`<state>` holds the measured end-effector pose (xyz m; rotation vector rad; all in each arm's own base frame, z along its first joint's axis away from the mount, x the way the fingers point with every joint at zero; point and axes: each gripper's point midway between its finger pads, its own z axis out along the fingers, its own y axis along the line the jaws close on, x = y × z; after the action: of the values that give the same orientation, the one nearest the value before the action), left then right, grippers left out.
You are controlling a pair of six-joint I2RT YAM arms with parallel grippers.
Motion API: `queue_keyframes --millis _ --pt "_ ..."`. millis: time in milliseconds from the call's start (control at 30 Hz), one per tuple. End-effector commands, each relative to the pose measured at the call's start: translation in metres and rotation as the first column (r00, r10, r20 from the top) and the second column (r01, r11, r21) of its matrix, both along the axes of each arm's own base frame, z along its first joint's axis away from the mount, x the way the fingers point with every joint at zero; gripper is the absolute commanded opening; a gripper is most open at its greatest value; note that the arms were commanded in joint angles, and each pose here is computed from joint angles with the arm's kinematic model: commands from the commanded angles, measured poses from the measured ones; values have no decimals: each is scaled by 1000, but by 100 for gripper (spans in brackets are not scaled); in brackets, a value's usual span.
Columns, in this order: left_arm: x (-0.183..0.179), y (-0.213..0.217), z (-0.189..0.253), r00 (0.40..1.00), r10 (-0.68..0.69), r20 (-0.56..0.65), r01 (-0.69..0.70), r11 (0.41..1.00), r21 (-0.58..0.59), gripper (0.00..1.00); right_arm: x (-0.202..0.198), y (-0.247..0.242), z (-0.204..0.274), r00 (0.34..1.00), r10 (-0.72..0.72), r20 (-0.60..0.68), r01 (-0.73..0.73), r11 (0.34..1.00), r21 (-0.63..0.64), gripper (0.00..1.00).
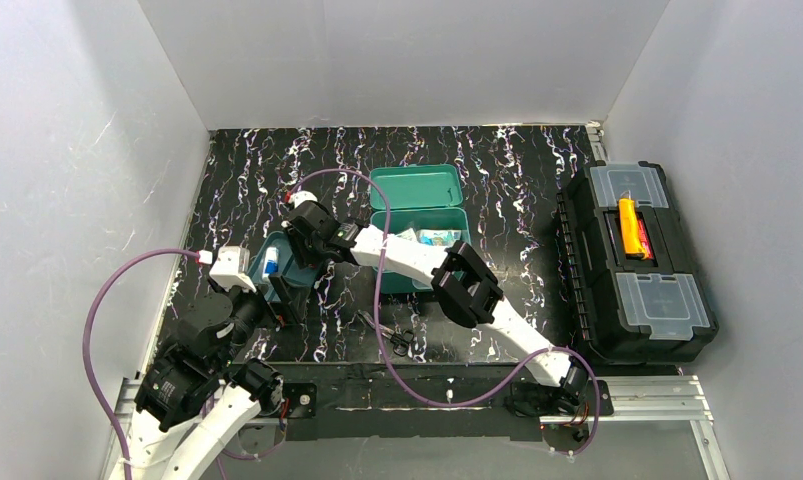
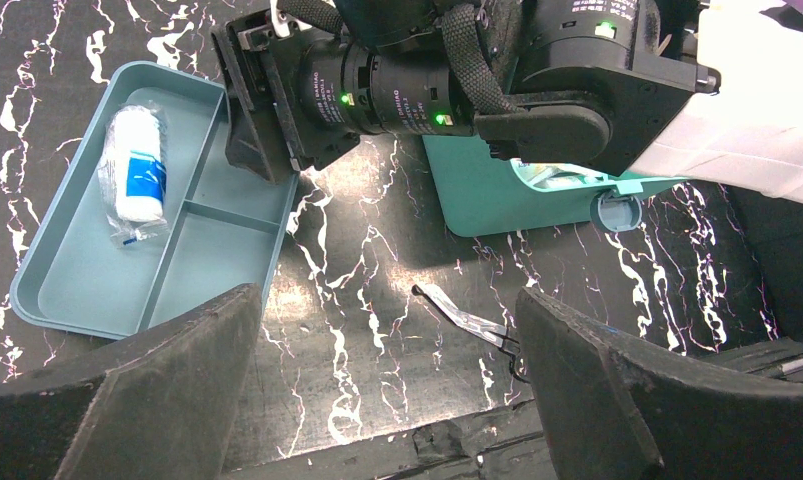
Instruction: Organize the medicine kit
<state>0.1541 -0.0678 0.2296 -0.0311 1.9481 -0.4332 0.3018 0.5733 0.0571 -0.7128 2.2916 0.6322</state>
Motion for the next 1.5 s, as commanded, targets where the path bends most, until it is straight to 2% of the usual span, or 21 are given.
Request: queue_keyframes --millis 0,300,600,800,1200,1367,1467 --pt "3 0 -5 1000 6 -16 -6 1000 14 98 11 14 46 997 -3 79 -5 995 101 59" --pt "2 1 -5 1000 12 -12 -12 1000 12 98 7 -7 126 986 -35 164 1 979 204 62" --pt "2 3 -5 1000 19 -12 -19 1000 14 100 -24 -62 157 991 -18 131 -3 987 163 65" --pt "1 7 -4 999 44 -7 -43 999 11 100 -73 -107 145 997 43 58 -51 990 133 67" --pt "5 7 -11 997 53 -49 -51 998 38 100 -175 -197 143 991 137 7 -137 988 66 70" --pt "7 3 -14 997 41 -71 -38 998 48 100 -205 -235 105 988 109 -111 -108 994 23 70" --pt "8 0 -17 996 31 -87 -27 998 56 99 -209 -253 82 988 48 -150 -49 999 0 70"
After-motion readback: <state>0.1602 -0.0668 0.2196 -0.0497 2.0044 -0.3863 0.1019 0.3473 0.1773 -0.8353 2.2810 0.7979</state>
